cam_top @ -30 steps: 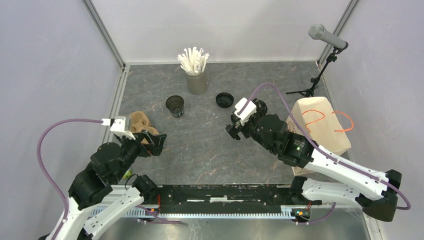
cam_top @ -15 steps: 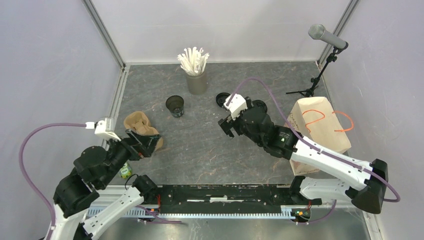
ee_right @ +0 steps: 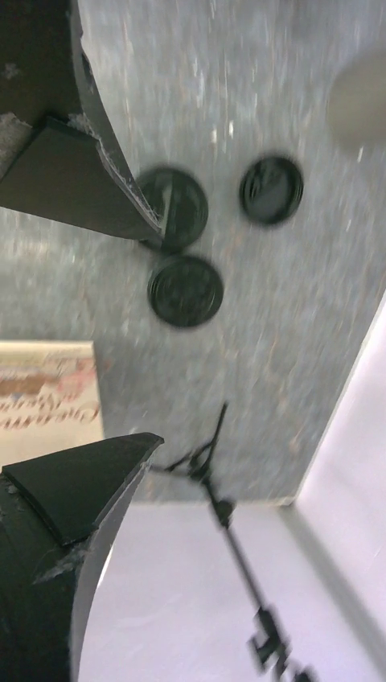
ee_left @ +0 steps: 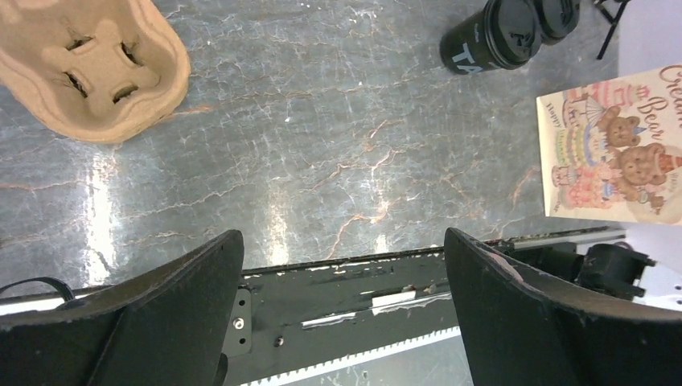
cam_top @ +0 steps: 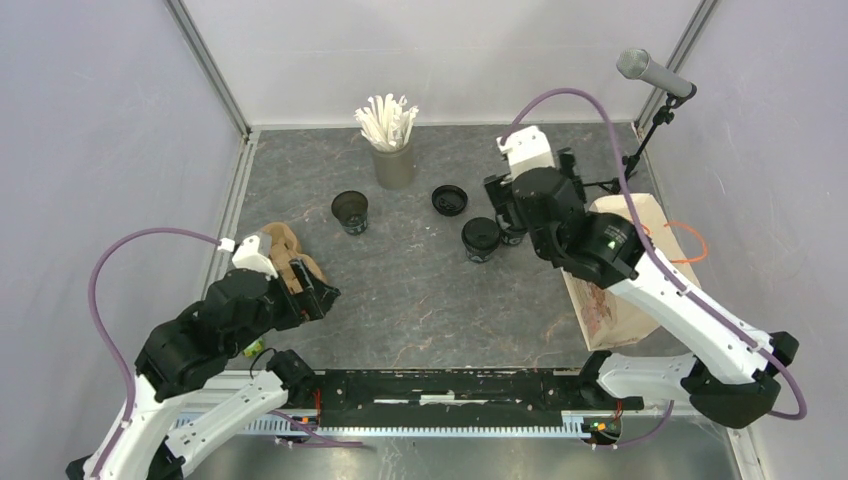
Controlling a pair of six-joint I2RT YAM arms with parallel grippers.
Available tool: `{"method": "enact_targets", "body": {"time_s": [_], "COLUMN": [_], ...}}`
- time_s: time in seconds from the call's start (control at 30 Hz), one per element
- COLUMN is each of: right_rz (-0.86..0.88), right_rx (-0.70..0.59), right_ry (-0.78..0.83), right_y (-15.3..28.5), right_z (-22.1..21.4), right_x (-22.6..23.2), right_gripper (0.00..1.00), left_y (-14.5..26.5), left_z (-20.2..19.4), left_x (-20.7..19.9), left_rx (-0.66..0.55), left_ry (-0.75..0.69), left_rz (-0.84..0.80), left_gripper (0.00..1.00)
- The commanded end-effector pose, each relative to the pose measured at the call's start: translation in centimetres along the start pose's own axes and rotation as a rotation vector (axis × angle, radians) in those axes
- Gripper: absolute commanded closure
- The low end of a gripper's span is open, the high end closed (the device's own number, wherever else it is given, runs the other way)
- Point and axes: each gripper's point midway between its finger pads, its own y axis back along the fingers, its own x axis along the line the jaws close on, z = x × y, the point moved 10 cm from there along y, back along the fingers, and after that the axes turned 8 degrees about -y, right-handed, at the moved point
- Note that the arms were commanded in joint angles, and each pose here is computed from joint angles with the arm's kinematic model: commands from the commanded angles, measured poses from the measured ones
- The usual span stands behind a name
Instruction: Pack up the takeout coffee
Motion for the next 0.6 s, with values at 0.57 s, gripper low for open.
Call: {"method": "enact_targets", "body": {"time_s": [0.57], "right_rz": [-0.298], "right_rx": [0.42], "right_ry": [-0.06], "right_y": [-2.3], "right_z": [-2.9], "right_x": [-11.1], "right_gripper": [0.11], "left_y": [-3.0], "left_z": [-0.4], "left_x": [-1.0], "left_rx": [0.084], "left_ry": [-0.168], "left_rz": [-0.031], "left_gripper": [0.0]}}
